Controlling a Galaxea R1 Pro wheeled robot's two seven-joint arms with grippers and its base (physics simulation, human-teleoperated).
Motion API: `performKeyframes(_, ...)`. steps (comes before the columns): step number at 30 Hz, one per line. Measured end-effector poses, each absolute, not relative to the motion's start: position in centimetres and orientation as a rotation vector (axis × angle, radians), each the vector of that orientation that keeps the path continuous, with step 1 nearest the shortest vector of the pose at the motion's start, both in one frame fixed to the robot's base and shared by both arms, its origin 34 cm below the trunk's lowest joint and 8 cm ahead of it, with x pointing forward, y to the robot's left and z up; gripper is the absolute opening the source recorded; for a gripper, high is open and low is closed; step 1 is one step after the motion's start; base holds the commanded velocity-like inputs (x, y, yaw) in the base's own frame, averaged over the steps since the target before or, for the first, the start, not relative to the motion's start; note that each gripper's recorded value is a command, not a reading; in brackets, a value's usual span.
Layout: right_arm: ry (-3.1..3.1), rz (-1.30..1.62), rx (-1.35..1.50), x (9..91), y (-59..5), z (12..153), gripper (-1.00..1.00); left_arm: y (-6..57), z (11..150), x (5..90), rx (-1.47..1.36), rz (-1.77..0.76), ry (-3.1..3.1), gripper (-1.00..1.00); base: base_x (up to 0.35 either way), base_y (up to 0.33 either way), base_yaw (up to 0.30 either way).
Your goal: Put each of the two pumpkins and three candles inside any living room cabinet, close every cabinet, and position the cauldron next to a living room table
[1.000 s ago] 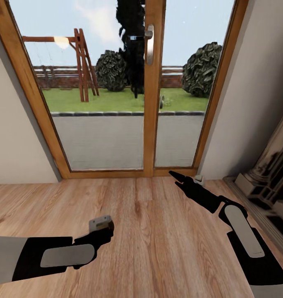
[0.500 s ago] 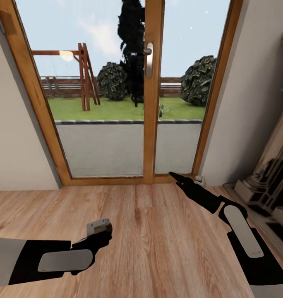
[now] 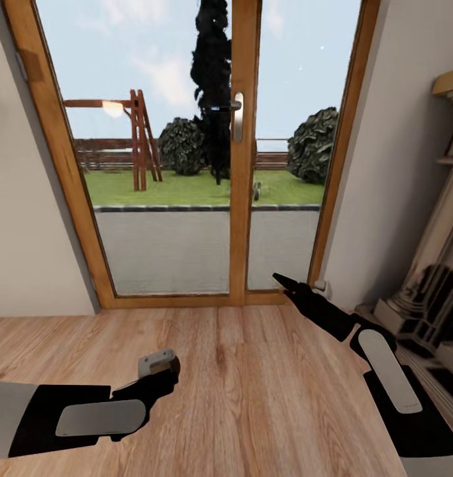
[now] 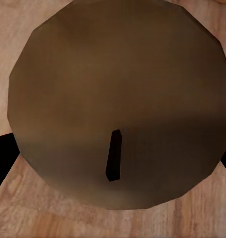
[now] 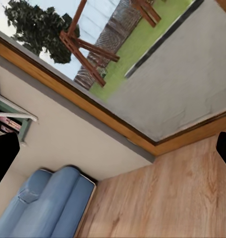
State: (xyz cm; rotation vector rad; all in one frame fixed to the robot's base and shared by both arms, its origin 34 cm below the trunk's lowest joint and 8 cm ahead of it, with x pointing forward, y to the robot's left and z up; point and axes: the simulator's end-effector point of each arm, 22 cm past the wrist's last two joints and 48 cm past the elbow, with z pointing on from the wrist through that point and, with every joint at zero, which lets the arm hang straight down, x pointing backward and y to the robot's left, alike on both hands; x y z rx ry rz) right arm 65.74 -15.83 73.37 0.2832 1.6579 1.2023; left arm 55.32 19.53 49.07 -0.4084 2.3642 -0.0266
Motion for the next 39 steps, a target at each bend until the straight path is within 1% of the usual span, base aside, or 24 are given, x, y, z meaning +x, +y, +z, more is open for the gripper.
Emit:
performKeyframes(10,1.629,1.177,0.275,65.4,-15.9,75.4,1.0,19.8,51.1,55.3,-0.403,-0.024,2.349,-1.0,0.0,0.0,0.0)
performKeyframes(13,1.619,1.104,0.276,66.1,-16.5,75.7,1.0,19.9,51.3,55.0,-0.393,-0.012,2.359,-1.0,0.0,0.0,0.0)
performKeyframes(17,1.6,0.934,0.243,67.0,-17.0,75.5,1.0,20.6,50.9,53.9,-0.347,0.032,2.388,-1.0,0.0,0.0,0.0)
performKeyframes(23,1.615,0.655,0.15,67.0,-15.1,73.7,1.0,21.6,50.6,52.8,-0.298,0.082,2.414,-1.0,0.0,0.0,0.0)
performKeyframes(28,1.598,0.396,0.19,66.4,-14.3,71.3,1.0,22.7,50.5,51.9,-0.311,0.106,2.399,-1.0,0.0,0.0,0.0)
performKeyframes(29,1.571,0.278,0.19,65.6,-14.2,69.6,1.0,23.5,49.8,51.0,-0.293,0.135,2.409,-1.0,0.0,0.0,0.0)
performKeyframes(32,1.546,0.18,0.157,65.1,-14.3,68.4,1.0,24.5,50.0,51.2,-0.288,0.164,2.389,-1.0,0.0,0.0,0.0)
performKeyframes(33,1.535,0.104,0.174,65.0,-15.4,67.1,1.0,26.1,49.6,50.9,-0.34,0.191,2.349,-1.0,0.0,0.0,0.0)
performKeyframes(35,1.531,0.071,0.2,65.0,-16.0,66.9,1.0,27.2,49.5,50.8,-0.342,0.215,2.318,-1.0,0.0,0.0,0.0)
performKeyframes(39,1.588,0.013,0.22,65.2,-16.4,64.3,1.0,29.2,49.4,55.5,-0.326,0.259,2.198,-1.0,0.0,0.0,0.0)
